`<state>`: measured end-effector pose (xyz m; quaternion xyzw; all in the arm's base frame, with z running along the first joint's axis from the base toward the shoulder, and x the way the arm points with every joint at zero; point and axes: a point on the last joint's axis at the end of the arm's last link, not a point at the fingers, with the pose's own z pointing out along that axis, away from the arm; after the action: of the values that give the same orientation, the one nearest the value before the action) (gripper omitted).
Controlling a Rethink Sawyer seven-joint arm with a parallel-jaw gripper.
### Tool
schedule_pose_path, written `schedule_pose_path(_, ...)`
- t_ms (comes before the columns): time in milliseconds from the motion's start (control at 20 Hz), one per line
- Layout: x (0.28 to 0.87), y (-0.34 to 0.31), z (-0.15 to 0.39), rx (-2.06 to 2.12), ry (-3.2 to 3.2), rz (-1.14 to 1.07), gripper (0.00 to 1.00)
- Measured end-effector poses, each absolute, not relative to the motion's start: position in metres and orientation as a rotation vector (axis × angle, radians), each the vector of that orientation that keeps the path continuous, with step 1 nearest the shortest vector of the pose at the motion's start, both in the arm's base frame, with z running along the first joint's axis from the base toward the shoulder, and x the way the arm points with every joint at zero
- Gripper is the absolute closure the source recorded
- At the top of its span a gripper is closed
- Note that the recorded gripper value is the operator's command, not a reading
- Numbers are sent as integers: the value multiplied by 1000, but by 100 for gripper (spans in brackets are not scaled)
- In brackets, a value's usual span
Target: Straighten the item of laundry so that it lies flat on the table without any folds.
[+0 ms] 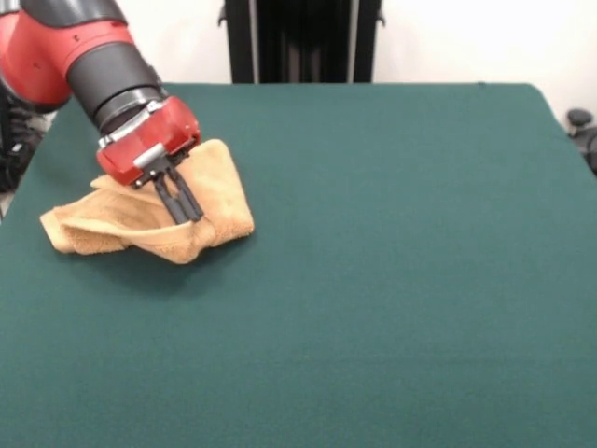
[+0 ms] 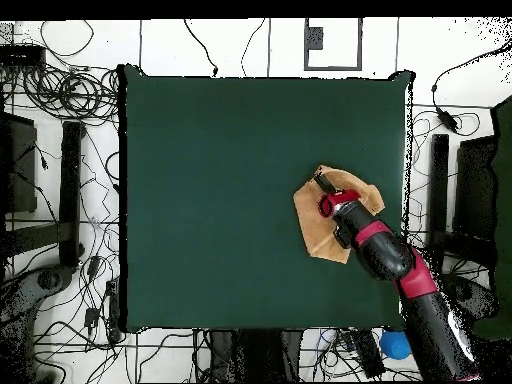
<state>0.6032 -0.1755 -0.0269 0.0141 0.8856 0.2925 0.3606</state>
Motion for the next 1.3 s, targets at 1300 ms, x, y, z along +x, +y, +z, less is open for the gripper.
schedule_pose_path(1300, 611, -138, 9, -10, 2318, 597, 100)
